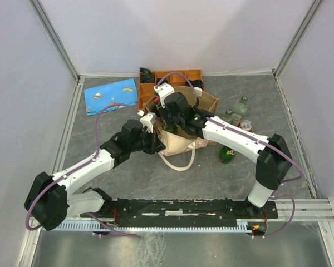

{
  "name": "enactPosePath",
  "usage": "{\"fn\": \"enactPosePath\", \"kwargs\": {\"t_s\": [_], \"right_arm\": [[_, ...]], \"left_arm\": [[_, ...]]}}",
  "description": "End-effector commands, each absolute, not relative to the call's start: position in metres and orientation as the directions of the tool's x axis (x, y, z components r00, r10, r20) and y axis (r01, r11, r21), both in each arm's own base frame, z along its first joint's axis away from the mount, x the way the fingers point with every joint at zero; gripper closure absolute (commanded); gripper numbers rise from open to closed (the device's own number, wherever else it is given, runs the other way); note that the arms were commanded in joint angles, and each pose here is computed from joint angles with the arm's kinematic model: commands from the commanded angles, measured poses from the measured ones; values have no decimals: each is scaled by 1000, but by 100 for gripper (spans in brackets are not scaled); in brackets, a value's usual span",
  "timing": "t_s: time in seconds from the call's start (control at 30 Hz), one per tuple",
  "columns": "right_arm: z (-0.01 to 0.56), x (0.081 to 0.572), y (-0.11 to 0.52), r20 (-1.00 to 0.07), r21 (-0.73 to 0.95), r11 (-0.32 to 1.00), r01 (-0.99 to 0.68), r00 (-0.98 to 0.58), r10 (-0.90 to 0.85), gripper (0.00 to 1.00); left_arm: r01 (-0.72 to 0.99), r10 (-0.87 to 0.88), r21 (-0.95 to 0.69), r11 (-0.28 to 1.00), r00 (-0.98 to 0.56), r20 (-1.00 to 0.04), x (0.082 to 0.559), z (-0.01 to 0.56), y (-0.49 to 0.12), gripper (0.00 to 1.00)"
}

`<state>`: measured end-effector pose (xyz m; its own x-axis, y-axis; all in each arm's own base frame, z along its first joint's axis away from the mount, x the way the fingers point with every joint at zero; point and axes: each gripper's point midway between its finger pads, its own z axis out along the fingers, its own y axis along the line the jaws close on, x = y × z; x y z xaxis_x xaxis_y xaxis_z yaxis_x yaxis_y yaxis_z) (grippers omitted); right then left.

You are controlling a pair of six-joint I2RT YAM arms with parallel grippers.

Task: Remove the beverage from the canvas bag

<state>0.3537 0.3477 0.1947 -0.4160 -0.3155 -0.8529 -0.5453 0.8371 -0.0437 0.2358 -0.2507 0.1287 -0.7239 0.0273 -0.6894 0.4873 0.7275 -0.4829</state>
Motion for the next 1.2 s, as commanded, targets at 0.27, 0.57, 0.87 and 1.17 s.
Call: {"fn": "enactPosePath", "kwargs": {"t_s": [0.27, 0.57, 0.87, 1.17], "right_arm": [[440, 341, 283, -999, -49, 918, -392, 16, -47, 100], [506, 303, 178, -989, -50, 988, -149, 147, -28, 100], [499, 258, 65, -991, -15, 981, 192, 131, -41, 100], [407, 223, 2, -1000, 5, 910, 415, 22, -5, 100]], "left_arm": [[461, 97, -468, 754, -783, -615, 217, 99, -240, 97], [463, 101, -471, 751, -785, -611, 217, 98, -241, 97], [462, 102, -471, 751, -786, -610, 218, 97, -242, 97], [476, 121, -476, 740, -789, -602, 217, 94, -245, 97]]}}
